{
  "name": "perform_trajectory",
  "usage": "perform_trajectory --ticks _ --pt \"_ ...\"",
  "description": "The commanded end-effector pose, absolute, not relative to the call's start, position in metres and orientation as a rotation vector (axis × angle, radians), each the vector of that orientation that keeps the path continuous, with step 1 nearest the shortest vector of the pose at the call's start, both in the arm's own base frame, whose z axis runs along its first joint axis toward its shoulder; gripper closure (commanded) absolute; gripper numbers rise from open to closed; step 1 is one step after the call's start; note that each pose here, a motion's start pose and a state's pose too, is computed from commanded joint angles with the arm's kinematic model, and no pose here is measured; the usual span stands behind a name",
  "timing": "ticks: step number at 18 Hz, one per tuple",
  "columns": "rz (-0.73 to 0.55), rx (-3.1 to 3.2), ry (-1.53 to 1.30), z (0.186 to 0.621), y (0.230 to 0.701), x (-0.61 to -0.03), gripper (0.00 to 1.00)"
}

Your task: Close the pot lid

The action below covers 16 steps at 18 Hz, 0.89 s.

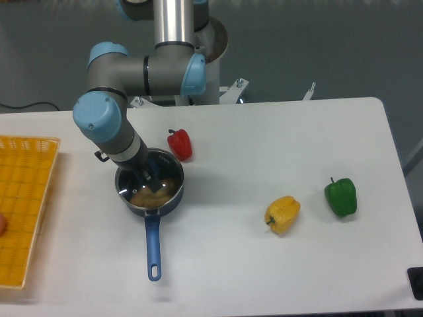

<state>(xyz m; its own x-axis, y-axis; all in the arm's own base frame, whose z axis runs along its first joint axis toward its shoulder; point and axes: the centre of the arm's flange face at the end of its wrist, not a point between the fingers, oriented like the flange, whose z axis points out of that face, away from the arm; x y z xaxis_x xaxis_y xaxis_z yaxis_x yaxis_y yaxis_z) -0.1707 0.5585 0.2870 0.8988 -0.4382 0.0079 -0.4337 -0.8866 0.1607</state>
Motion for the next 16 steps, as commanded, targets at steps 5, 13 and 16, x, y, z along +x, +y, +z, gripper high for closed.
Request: perform_trajectory --ticks 5,13,16 --pt "-0.056 2.941 -0.655 0.303 0.564 -0.18 0.0" --pt "-0.118 3.015 -0.687 0.35 0.551 -0.27 0.0" --pt "-0.119 3.012 -0.703 0.355 0.521 -0.321 0.0"
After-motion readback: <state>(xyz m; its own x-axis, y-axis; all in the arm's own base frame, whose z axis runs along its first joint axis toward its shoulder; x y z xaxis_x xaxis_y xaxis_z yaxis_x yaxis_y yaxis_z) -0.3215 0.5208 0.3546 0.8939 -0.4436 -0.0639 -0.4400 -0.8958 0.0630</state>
